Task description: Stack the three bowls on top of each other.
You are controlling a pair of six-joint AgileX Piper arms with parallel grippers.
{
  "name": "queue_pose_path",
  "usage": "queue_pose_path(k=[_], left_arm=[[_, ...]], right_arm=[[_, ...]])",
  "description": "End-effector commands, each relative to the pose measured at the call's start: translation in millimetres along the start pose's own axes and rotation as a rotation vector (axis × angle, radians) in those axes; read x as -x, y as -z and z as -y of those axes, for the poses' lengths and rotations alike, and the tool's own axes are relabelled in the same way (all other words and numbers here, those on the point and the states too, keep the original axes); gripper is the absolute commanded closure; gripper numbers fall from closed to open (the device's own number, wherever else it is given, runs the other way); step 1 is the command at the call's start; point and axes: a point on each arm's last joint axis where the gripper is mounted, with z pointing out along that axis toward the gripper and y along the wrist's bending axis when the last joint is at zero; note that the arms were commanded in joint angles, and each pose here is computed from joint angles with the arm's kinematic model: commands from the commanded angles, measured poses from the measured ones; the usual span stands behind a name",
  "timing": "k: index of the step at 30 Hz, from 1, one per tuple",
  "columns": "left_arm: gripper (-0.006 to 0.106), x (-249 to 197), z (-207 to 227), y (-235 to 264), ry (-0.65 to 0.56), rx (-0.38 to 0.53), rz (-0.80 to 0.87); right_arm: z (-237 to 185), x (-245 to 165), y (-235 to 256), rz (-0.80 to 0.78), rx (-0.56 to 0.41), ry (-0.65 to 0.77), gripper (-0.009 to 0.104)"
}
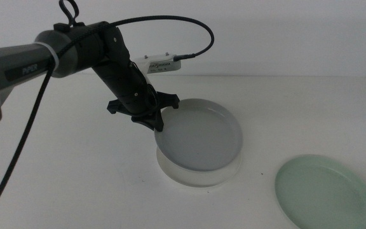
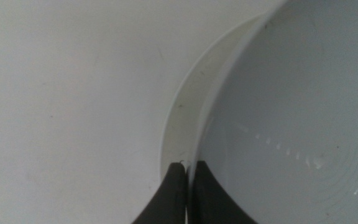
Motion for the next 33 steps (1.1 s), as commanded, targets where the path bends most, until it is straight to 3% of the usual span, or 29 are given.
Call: queue_pose_path(k=[1, 9, 13, 18, 24, 25, 33], left_arm=[[0.102, 0.6, 4.2, -0.8, 0.010, -0.014, 0.010], [0.102, -0.8, 0.4, -13.1, 0.014, -0.014, -0.026], [0.096, -1.7, 0.1, -14.0, 0.006, -0.014, -0.037], [0.069, -4.6, 0.0, -13.0, -0.027, -0.012, -0.067], [0.012, -7.2, -0.8, 16.8, -0.094, -0.022, -0.062], [0.006, -7.2, -1.2, 26.6, -0.103, -0.023, -0.046], [0.007, -28.6, 12.8, 133.0, -0.312, -0.032, 0.135]], right_arm=[[0.3, 0.2, 0.1, 0.013, -0.004, 0.010, 0.015], [0.3, 0.2, 0.1, 0.013, -0.004, 0.010, 0.015], [0.3, 0.2, 0.1, 0.013, -0.004, 0.010, 0.015], [0.3, 0.2, 0.1, 0.013, -0.004, 0.010, 0.015], [0.3, 0.2, 0.1, 0.013, -0.004, 0.010, 0.015], [0.3, 0.2, 0.1, 0.013, -0.004, 0.010, 0.015], [0.3, 0.2, 0.1, 0.013, -0.004, 0.010, 0.015]])
